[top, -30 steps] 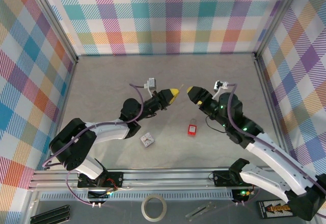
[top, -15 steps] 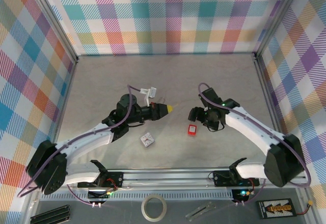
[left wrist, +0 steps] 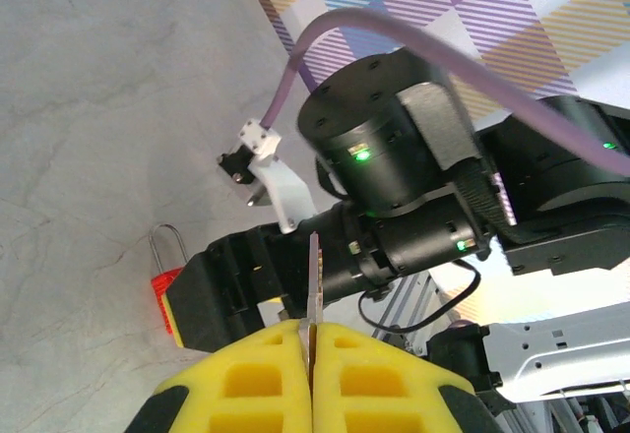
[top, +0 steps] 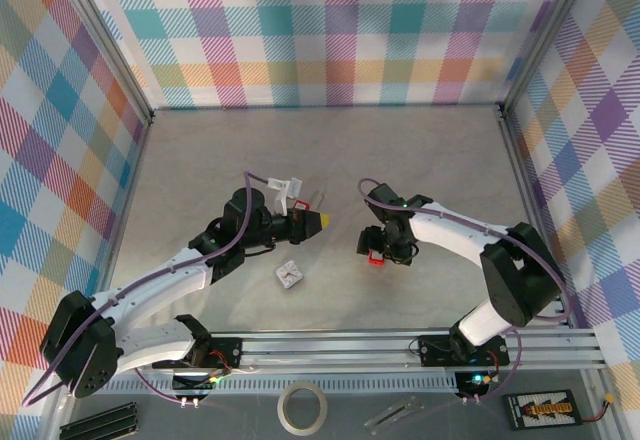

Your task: Unlock with the key

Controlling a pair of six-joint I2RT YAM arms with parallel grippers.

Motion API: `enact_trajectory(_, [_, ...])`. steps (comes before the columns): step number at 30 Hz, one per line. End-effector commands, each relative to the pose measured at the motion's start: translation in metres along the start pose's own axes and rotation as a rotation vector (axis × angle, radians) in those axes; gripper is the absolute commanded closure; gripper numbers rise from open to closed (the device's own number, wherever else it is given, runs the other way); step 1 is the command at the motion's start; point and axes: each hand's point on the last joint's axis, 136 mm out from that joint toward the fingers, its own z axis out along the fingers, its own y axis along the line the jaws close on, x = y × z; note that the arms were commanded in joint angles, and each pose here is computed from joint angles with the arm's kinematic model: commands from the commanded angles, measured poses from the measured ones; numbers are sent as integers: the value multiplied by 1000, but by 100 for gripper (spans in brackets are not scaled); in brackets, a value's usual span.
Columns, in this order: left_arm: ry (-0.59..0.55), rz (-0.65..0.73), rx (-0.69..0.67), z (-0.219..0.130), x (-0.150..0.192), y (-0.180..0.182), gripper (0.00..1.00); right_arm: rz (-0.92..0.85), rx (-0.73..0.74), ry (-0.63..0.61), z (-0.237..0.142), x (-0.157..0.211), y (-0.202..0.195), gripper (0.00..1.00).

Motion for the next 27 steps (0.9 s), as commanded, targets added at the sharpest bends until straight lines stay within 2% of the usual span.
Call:
enact_trajectory(1, [-5, 18, -3, -4, 2, -1, 100, -29, 17, -19, 1, -9, 6, 22])
enact_trajectory(15, [-19, 13, -15, -8, 2, 1, 100, -62, 173, 6, 20, -9, -1, 41])
enact_trajectory(27, [-34, 14, -28, -13, 2, 3, 100, -30, 179, 9, 27, -8, -2, 59])
